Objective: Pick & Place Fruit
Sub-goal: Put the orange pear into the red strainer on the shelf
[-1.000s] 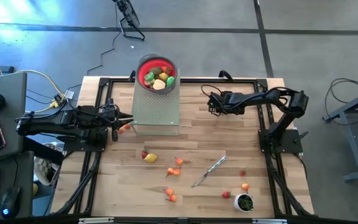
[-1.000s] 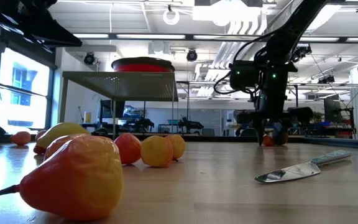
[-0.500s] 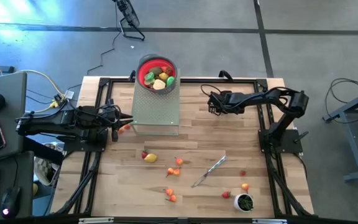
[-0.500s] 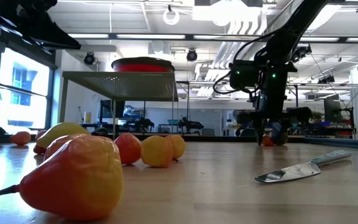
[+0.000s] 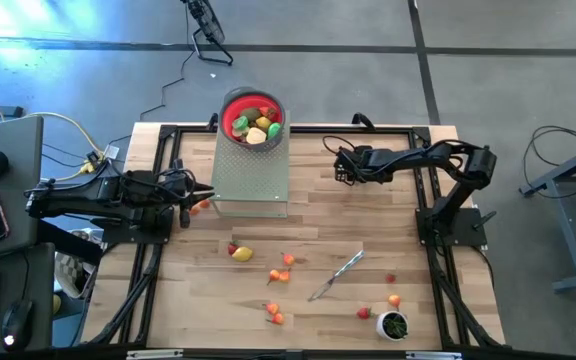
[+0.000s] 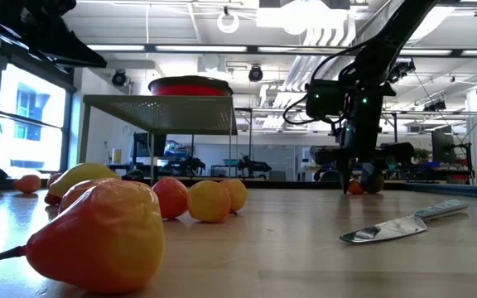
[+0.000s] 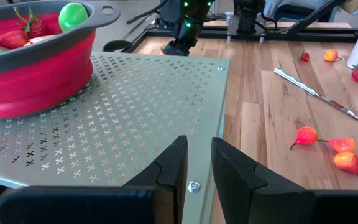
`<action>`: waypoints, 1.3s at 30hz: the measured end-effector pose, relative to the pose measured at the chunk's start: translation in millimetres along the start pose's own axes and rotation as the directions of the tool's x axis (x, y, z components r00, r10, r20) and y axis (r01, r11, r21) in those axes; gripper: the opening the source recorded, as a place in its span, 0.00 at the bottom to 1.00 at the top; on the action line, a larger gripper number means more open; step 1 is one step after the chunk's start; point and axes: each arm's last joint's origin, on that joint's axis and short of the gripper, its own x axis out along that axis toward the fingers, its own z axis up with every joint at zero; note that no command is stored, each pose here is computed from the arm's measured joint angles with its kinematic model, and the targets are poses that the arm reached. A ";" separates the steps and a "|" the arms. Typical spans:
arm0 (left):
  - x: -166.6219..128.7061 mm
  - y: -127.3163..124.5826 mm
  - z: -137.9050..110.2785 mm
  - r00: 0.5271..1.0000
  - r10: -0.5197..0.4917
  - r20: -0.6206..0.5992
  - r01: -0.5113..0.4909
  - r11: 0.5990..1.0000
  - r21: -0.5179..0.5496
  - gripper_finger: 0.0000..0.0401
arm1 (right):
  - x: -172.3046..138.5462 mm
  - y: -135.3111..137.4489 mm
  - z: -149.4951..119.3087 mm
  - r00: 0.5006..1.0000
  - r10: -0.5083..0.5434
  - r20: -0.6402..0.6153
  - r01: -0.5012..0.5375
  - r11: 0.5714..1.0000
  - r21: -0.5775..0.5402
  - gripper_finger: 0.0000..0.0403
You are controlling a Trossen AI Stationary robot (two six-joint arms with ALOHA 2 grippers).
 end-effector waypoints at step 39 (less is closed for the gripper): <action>-0.1 0.7 0.7 1.000 0.025 0.007 -0.025 1.000 -0.002 0.17 | -9.7 23.3 -10.1 0.971 0.232 -0.052 -0.237 0.952 -0.193 0.36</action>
